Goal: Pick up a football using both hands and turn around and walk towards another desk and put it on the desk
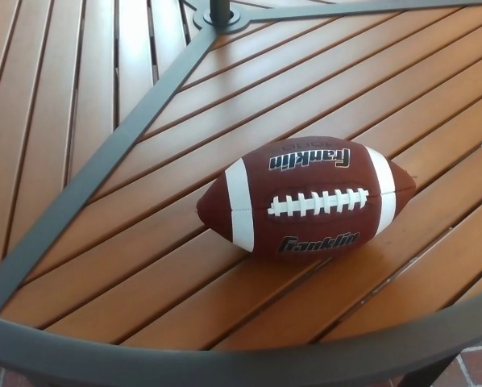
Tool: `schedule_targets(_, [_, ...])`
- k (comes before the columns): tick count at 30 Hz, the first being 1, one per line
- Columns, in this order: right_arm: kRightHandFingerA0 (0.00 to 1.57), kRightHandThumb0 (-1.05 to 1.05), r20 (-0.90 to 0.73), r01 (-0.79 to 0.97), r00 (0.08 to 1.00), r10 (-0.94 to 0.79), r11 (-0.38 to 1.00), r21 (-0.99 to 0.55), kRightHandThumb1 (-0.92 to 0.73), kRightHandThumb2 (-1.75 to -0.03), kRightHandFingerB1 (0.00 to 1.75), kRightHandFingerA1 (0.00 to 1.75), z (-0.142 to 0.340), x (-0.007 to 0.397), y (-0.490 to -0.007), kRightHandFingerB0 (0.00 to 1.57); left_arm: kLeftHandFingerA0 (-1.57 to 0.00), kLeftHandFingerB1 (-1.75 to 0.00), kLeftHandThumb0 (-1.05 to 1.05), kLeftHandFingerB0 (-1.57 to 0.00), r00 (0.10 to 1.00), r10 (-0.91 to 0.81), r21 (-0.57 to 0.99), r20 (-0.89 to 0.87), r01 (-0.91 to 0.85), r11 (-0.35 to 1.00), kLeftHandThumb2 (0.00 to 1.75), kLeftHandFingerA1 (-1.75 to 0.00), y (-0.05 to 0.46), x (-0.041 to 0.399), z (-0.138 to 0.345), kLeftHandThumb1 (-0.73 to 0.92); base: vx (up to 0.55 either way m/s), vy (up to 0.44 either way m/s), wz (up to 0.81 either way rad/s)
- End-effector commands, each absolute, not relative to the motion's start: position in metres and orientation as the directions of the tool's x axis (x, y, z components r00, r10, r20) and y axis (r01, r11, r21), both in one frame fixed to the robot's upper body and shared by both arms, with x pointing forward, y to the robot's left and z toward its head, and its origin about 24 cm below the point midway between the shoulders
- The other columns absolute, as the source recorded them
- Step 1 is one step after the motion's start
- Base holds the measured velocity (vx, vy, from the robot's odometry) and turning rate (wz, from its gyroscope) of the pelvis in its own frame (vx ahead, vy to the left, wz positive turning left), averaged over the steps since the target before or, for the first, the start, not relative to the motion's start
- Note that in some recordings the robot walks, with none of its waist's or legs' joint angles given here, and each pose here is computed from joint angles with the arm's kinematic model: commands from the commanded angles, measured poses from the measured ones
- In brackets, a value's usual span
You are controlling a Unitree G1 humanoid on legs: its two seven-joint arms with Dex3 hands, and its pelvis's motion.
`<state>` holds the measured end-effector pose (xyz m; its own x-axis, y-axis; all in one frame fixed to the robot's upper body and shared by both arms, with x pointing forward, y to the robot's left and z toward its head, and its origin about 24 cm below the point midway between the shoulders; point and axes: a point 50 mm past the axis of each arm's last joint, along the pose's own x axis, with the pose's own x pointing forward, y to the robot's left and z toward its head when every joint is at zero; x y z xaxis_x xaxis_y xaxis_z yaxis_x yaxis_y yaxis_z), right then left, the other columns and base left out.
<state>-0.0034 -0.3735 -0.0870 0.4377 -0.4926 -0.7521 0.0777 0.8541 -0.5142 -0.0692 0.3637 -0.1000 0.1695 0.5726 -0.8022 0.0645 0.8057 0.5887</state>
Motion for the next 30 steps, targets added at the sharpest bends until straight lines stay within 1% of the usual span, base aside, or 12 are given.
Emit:
schedule_targets(1, [1.03,-0.15,-0.727,-0.055,0.531,-0.435,0.838,-0.542,-0.62,-0.59,0.49,0.50,-0.079,0.003,-0.377,0.83,-1.13,-0.56,-0.09,-1.02,0.304,0.574,0.630,-0.761,0.132,0.765,0.72,-0.94,0.365,-0.061,-0.095,0.61,0.00,0.000,0.00])
schedule_targets(3, [1.03,-0.18,-0.726,-0.051,0.532,-0.435,0.840,-0.540,-0.62,-0.58,0.48,0.49,-0.079,0.003,-0.378,0.82,-1.13,-0.55,-0.08,-1.00,0.308,0.574,0.630,-0.758,0.122,0.767,0.75,-0.94,0.365,-0.060,-0.095,0.60,0.00,0.000,0.00])
schedule_targets(5, [1.04,-0.20,-0.722,-0.055,0.536,-0.438,0.835,-0.547,-0.60,-0.57,0.48,0.49,-0.079,0.004,-0.378,0.82,-1.09,-0.56,-0.10,-1.00,0.317,0.580,0.633,-0.750,0.095,0.768,0.71,-0.85,0.365,-0.059,-0.094,0.60,0.00,0.000,0.00])
schedule_targets(7, [1.04,-0.20,-0.721,-0.054,0.539,-0.435,0.837,-0.545,-0.60,-0.57,0.48,0.49,-0.079,0.003,-0.378,0.82,-1.09,-0.56,-0.10,-1.00,0.319,0.580,0.635,-0.749,0.096,0.767,0.71,-0.85,0.365,-0.059,-0.094,0.60,0.00,0.000,0.00])
schedule_targets(9, [1.06,-0.17,-0.711,-0.067,0.556,-0.429,0.830,-0.554,-0.64,-0.58,0.47,0.49,-0.078,0.005,-0.377,0.79,-1.05,-0.54,-0.08,-0.93,0.311,0.578,0.629,-0.755,0.095,0.771,0.68,-0.64,0.365,-0.058,-0.096,0.61,0.00,0.000,0.00])
schedule_targets(16, [1.05,-0.12,-0.703,-0.070,0.564,-0.433,0.824,-0.563,-0.68,-0.62,0.48,0.50,-0.079,0.005,-0.375,0.77,-1.05,-0.55,-0.09,-0.91,0.319,0.575,0.628,-0.753,0.088,0.773,0.64,-0.64,0.364,-0.059,-0.095,0.63,0.00,0.000,0.00])
schedule_targets(17, [1.01,-0.13,-0.688,-0.084,0.592,-0.420,0.816,-0.571,-0.68,-0.61,0.44,0.48,-0.075,0.010,-0.375,0.68,-1.09,-0.56,-0.17,-0.97,0.328,0.628,0.623,-0.706,-0.135,0.771,0.57,-0.65,0.368,-0.056,-0.092,0.54,0.00,0.000,0.00])
schedule_targets(19, [1.01,-0.14,-0.673,-0.065,0.608,-0.421,0.819,-0.571,-0.69,-0.61,0.43,0.49,-0.073,0.015,-0.376,0.67,-1.06,-0.57,-0.14,-0.94,0.341,0.645,0.595,-0.684,-0.252,0.763,0.56,-0.66,0.370,-0.053,-0.090,0.53,0.00,0.000,0.00])
schedule_targets(23, [1.01,-0.14,-0.673,-0.066,0.608,-0.420,0.819,-0.571,-0.69,-0.61,0.43,0.49,-0.073,0.015,-0.375,0.67,-1.06,-0.57,-0.14,-0.94,0.343,0.644,0.590,-0.684,-0.261,0.765,0.56,-0.66,0.371,-0.054,-0.089,0.53,0.00,0.000,0.00])
schedule_targets(24, [0.99,-0.04,-0.599,0.005,0.693,-0.401,0.834,-0.552,-0.71,-0.72,0.47,0.52,-0.063,0.031,-0.371,0.66,-1.07,-0.57,-0.12,-0.94,0.394,0.648,0.557,-0.652,-0.331,0.762,0.61,-0.70,0.374,-0.039,-0.087,0.56,0.00,0.000,0.00])
schedule_targets(25, [0.98,-0.04,-0.563,0.035,0.729,-0.390,0.842,-0.538,-0.72,-0.70,0.46,0.52,-0.058,0.038,-0.369,0.65,-1.07,-0.57,-0.13,-0.92,0.420,0.647,0.541,-0.636,-0.355,0.763,0.60,-0.68,0.375,-0.032,-0.085,0.58,0.00,0.000,0.00])
schedule_targets(30, [1.01,-0.03,-0.570,-0.017,0.750,-0.336,0.851,-0.525,-0.73,-0.73,0.47,0.52,-0.057,0.043,-0.361,0.69,-1.09,-0.56,-0.13,-0.92,0.444,0.614,0.550,-0.653,-0.279,0.787,0.58,-0.67,0.367,-0.031,-0.088,0.59,0.00,0.000,0.00])
